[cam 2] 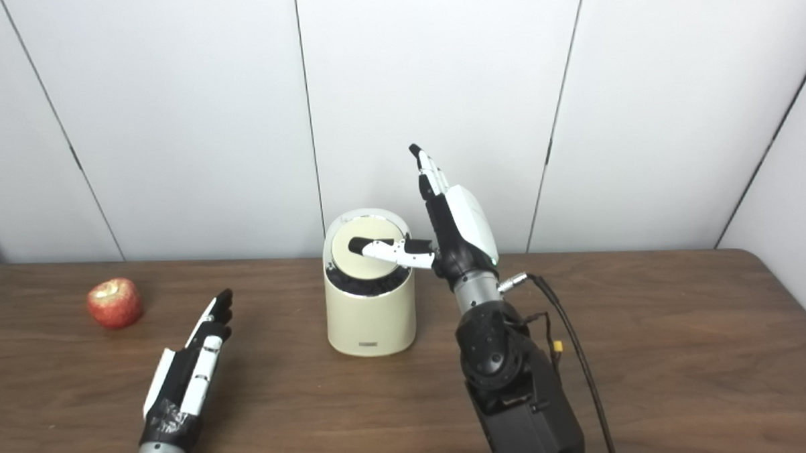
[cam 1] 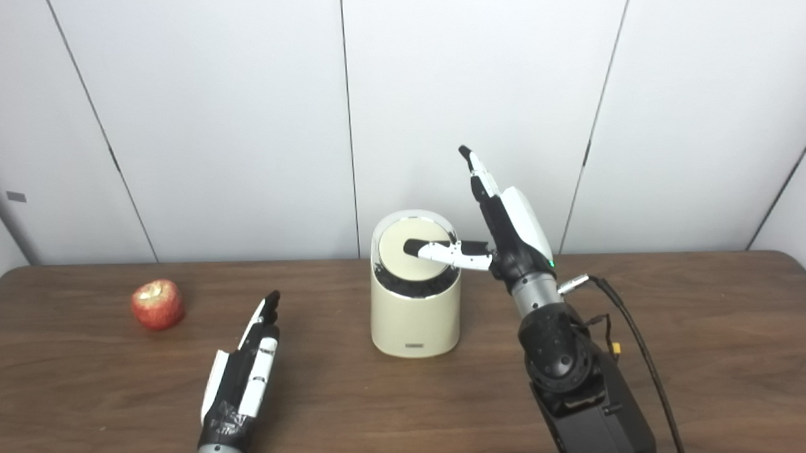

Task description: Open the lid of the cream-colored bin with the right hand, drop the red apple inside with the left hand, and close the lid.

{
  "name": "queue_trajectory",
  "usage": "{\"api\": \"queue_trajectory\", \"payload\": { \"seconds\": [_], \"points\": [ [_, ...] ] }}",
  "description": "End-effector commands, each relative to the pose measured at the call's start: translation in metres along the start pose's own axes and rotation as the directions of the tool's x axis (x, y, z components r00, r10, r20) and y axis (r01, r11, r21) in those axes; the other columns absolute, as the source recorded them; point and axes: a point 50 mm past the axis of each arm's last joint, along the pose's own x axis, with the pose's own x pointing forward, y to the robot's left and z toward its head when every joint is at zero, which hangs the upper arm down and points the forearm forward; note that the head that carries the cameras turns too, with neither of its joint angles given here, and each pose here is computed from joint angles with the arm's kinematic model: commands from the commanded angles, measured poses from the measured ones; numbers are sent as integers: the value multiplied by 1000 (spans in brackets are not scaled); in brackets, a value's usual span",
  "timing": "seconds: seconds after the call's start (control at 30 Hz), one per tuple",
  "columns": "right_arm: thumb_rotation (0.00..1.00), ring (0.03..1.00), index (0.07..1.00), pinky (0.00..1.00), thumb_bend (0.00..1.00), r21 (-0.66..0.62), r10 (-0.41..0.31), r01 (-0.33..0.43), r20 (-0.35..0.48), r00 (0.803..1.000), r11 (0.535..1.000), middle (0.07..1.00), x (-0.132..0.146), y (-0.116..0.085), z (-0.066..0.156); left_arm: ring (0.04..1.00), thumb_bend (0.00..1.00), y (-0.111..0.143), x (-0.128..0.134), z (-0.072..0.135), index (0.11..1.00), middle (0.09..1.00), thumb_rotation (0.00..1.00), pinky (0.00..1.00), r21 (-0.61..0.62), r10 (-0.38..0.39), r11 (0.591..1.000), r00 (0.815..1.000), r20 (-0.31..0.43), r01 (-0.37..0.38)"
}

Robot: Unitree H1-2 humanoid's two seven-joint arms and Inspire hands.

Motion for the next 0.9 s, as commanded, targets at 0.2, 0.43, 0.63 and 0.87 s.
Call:
{"api": "queue_trajectory", "payload": {
  "seconds": [0.2,0.43,0.63,0.87],
  "points": [
    [370,1000,1000,915,804,-98,-52,56,43,998,994,1000,19,-6,15,1000,271,-8,-1,3,1000,1000,908,1000,-21,-1,1000,1000,25,1],
    [346,1000,1000,946,777,-121,-15,14,-2,1000,993,1000,25,-1,2,1000,255,-10,-4,5,1000,1000,931,968,-13,0,1000,999,35,1],
    [323,1000,1000,955,777,-135,-6,2,-32,999,991,1000,27,2,-7,1000,277,-10,-5,6,1000,1000,921,969,-20,0,1000,1000,30,1],
    [245,1000,1000,952,740,-135,0,-6,-47,999,991,1000,27,3,-13,1000,265,-11,-6,7,1000,1000,919,969,-22,-3,1000,999,33,4]
  ]
}}
